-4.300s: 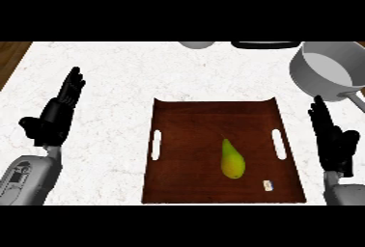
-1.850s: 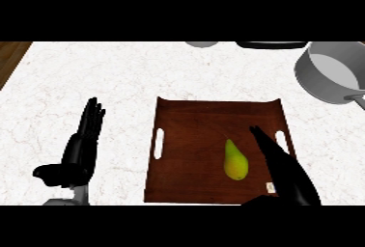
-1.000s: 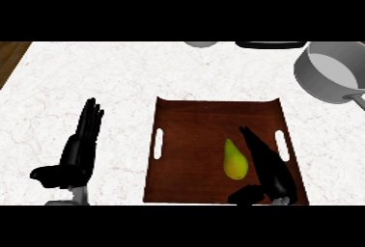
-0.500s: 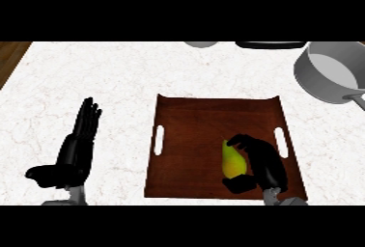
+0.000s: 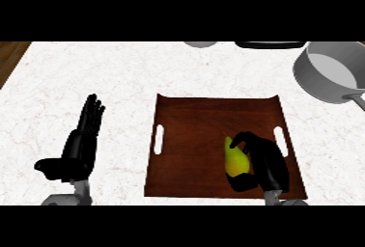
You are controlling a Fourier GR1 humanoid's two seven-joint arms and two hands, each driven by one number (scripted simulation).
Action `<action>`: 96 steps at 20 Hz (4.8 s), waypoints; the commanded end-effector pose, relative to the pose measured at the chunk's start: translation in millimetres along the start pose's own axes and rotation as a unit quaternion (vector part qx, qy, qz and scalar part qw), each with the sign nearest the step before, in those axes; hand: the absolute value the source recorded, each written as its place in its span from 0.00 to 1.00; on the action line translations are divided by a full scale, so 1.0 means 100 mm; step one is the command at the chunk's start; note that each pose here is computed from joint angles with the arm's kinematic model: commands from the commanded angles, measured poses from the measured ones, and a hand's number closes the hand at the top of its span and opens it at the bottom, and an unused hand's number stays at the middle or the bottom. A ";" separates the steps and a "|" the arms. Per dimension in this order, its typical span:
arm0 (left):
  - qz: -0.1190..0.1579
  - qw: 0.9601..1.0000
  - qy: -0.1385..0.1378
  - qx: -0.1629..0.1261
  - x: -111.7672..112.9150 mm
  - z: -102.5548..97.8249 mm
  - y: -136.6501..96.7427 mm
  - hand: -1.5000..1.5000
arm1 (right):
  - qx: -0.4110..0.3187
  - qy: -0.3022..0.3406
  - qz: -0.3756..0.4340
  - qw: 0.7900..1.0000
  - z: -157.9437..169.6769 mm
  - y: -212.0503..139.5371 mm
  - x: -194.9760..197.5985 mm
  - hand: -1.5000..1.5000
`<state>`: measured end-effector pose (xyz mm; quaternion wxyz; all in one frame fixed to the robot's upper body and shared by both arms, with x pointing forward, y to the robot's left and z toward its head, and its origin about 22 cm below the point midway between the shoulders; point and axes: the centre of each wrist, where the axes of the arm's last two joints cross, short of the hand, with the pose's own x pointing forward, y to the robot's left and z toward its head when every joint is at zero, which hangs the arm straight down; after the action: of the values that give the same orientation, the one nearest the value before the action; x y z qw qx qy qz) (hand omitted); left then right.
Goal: Pick the pear from the tray and place it in the pot
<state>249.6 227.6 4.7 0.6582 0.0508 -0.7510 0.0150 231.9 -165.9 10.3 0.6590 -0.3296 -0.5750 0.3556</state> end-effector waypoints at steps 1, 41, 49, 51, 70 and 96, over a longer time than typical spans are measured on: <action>0.000 1.000 0.007 -0.001 0.06 0.13 0.11 0.50 | -0.022 -0.012 0.038 0.999 -0.15 0.09 0.09 1.00; 0.008 1.000 -0.003 -0.002 0.10 0.00 -0.08 0.50 | -0.290 0.082 0.160 0.940 -1.10 -2.15 -0.31 1.00; 0.007 1.000 0.000 -0.010 -0.02 0.03 -0.10 0.50 | -0.274 0.114 0.165 0.941 -1.29 -2.18 -1.13 1.00; 0.006 1.000 0.000 0.001 0.10 0.04 -0.01 0.50 | -0.262 0.118 0.142 0.947 -1.24 -2.36 -1.29 1.00; 0.003 1.000 -0.014 -0.013 0.02 -0.04 -0.20 0.50 | -0.110 0.201 0.039 0.973 -1.13 -2.15 -2.28 0.00; 0.016 1.000 -0.012 -0.014 0.01 -0.05 -0.05 0.50 | -0.389 0.066 -0.294 0.871 -0.34 -2.78 -2.98 0.00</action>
<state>247.6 222.9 3.0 0.6523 0.0349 -0.7570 0.0114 276.8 -559.5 87.5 0.6037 -0.3945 -0.6820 -0.1211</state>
